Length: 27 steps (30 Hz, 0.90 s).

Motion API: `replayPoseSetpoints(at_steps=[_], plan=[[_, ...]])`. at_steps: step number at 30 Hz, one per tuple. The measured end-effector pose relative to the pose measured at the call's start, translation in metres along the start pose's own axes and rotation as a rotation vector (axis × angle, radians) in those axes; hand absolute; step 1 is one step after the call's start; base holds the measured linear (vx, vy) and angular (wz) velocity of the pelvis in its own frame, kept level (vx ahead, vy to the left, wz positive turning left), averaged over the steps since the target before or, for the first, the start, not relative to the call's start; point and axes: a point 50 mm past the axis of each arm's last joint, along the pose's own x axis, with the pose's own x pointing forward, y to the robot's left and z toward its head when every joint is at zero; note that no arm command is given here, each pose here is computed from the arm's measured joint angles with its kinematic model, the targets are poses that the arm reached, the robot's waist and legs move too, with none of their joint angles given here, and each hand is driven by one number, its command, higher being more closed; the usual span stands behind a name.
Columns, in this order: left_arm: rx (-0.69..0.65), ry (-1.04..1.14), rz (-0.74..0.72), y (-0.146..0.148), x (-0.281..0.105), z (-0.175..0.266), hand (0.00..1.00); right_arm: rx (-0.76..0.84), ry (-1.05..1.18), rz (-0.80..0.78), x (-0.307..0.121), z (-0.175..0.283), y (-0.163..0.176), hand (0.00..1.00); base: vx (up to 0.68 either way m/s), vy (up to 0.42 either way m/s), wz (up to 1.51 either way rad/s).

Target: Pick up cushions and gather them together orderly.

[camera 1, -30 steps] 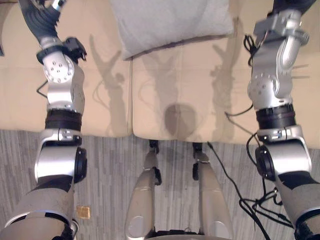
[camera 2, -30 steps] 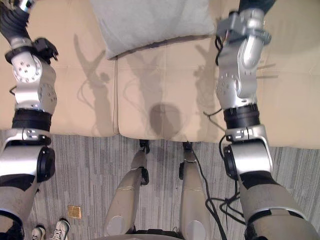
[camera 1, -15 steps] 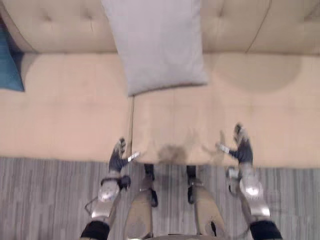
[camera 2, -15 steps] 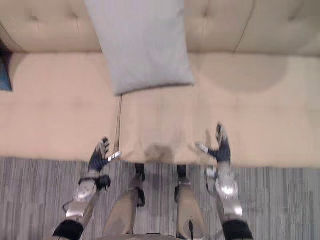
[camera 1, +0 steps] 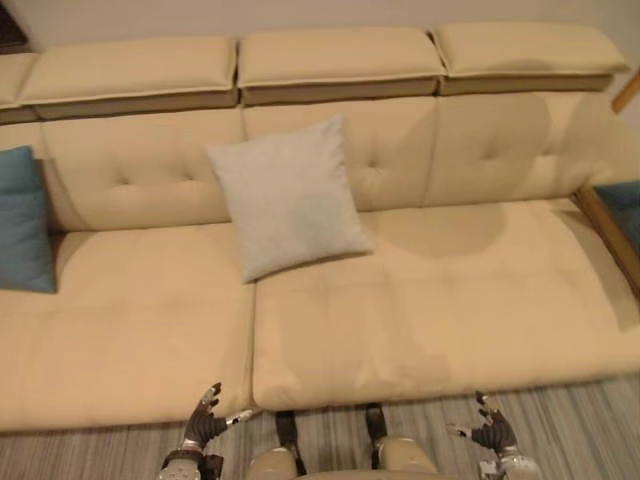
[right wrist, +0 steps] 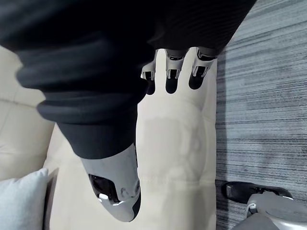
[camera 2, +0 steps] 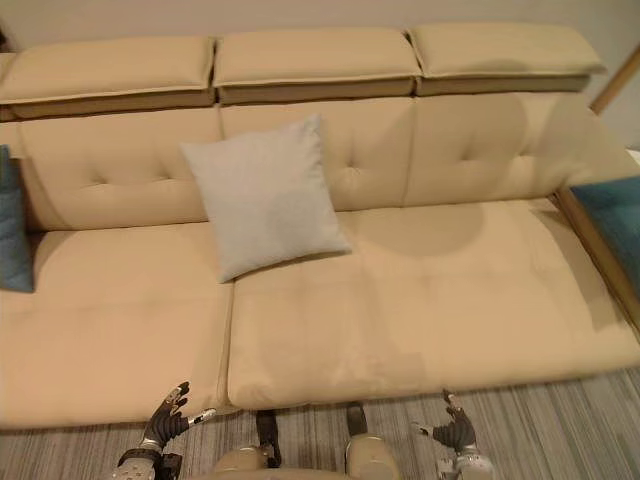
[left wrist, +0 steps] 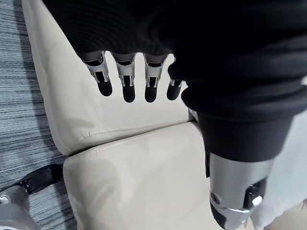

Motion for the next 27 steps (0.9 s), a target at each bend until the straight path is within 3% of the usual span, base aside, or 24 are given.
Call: replayPoseSetpoints(at_steps=[7,14,18,27], plan=[[-0.036,-0.092,0.028,0.000,0.002,0.022,0.00,0.024,0.050,0.061,-0.010,-0.012,0.024,0.00,-0.08,-0.051,0.02],[-0.140,-0.113,0.002,-0.025,0.004,0.031,0.00,0.090,-0.050,-0.022,0.000,0.014,0.007,0.00,-0.26,-0.232,0.08],[-0.152,-0.113,-0.010,-0.031,0.003,0.032,0.00,0.203,-0.034,-0.095,-0.006,0.008,-0.003,0.00,-0.29,-0.099,0.22],[-0.163,-0.105,-0.014,-0.034,-0.001,0.030,0.00,0.218,-0.073,-0.094,-0.009,0.015,0.000,0.00,-0.10,0.098,-0.42]])
